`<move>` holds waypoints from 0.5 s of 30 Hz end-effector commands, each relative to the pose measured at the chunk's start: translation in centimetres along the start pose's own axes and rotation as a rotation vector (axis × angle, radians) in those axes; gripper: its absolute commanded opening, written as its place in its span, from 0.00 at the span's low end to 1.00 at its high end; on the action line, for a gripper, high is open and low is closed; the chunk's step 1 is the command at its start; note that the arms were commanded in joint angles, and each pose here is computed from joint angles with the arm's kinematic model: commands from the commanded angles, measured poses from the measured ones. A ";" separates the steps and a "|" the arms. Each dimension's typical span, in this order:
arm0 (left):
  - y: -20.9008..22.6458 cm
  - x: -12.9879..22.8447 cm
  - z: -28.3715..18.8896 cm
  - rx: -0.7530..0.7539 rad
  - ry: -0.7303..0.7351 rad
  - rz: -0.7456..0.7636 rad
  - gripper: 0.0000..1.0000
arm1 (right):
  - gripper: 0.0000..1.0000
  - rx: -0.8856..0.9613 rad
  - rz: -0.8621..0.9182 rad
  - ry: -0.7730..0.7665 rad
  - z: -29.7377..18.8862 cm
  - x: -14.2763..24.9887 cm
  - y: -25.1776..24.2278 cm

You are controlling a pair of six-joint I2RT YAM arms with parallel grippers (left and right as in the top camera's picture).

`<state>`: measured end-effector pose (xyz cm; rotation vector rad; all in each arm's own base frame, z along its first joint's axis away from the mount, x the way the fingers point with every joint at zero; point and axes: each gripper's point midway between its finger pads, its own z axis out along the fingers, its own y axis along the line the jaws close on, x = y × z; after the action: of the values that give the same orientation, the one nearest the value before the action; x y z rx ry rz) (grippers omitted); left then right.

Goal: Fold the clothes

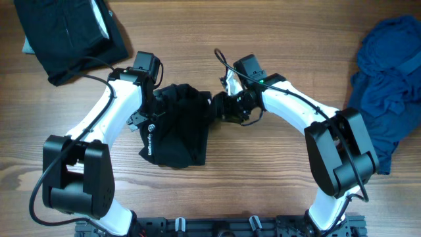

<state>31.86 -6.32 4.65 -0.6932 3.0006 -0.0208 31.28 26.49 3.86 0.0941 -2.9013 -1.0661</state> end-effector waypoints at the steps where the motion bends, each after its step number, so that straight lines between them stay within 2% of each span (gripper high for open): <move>1: 0.3 -0.5 0.4 -0.037 -0.018 0.012 0.93 | 0.54 0.065 -0.045 0.021 -0.4 1.1 -0.5; 8: 1.3 -0.4 1.2 -0.101 -0.003 0.010 0.92 | 0.54 0.056 -0.067 0.038 1.4 2.3 0.5; 15: 3.5 -0.4 1.1 -0.209 -0.013 0.002 0.91 | 0.54 0.035 -0.075 0.011 2.0 1.9 1.8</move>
<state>30.53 -4.43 3.35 -0.7009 3.0484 0.1767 28.76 29.03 2.99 0.2500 -2.9046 -1.0183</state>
